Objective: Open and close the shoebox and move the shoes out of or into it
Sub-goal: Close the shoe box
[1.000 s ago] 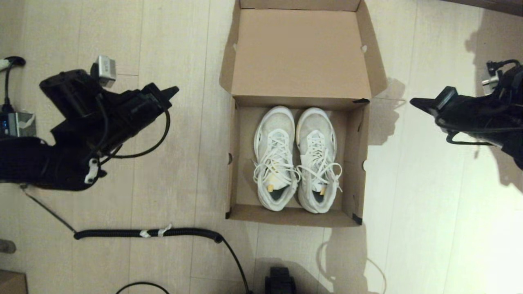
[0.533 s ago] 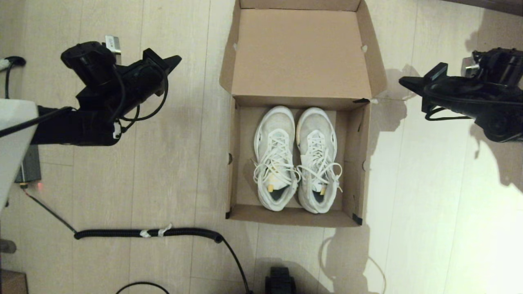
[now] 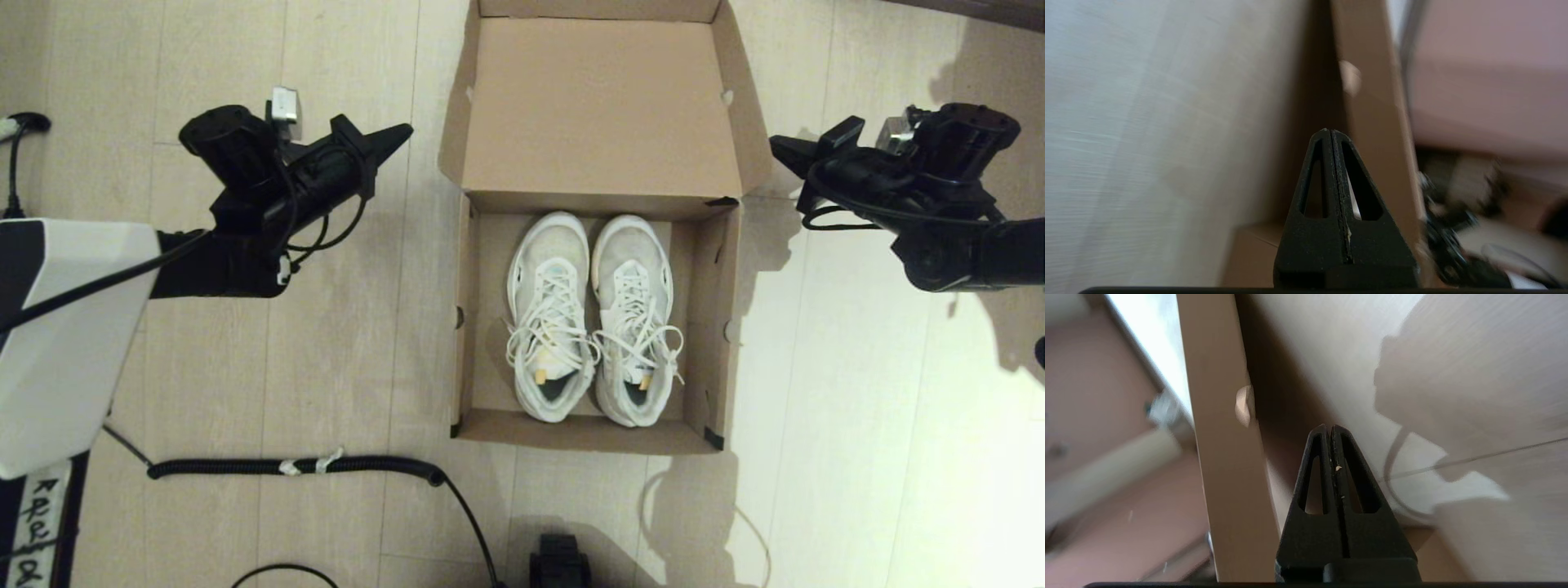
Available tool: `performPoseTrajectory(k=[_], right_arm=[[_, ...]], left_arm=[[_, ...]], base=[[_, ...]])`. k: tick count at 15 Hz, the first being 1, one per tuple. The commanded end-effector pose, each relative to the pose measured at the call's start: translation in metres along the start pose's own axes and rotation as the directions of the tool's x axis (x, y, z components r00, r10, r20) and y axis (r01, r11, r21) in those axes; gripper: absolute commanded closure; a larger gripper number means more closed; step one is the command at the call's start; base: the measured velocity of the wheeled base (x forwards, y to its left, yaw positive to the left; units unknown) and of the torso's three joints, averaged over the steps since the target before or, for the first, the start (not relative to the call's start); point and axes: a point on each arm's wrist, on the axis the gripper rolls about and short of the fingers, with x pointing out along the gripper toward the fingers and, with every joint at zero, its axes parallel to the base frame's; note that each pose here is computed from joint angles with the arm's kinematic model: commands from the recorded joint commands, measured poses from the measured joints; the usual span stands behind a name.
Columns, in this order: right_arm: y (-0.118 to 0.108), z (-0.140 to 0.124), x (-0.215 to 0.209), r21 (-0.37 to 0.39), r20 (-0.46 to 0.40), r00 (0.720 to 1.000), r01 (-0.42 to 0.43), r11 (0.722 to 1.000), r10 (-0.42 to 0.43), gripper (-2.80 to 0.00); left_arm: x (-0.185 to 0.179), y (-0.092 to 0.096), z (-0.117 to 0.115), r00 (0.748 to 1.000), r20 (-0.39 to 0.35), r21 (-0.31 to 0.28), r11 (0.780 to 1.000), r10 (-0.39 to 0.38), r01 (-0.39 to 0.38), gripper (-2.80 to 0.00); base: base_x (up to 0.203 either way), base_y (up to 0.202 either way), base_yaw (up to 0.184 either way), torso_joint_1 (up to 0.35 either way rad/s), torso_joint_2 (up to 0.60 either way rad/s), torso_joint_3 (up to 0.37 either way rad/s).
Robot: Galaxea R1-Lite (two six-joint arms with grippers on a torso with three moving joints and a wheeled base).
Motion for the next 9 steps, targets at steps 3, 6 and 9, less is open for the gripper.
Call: performPoseTrajectory(k=[3,6,9], right_arm=[[-0.013,-0.010,0.009,0.021,-0.055,0.998,-0.007,1.000,0.008,0.00],[-0.010,-0.009,0.018,0.006,-0.061,0.997,-0.047,0.999,0.047,0.00],[-0.008,-0.009,0.028,0.069,-0.065,0.994,-0.084,0.994,0.089,0.00]], left_arm=[[0.014,-0.013,-0.017,0.998,-0.041,-0.015,0.999,-0.051,0.050,0.00],[0.019,-0.004,-0.031,0.996,-0.071,0.028,0.998,-0.057,0.059,0.00],[0.019,0.002,-0.035,0.992,-0.098,0.025,0.997,-0.074,0.077,0.00]], base=[[0.000,0.000,0.000,0.000,0.00,0.000],[0.000,0.000,0.000,0.000,0.00,0.000],[0.000,0.000,0.000,0.000,0.00,0.000]])
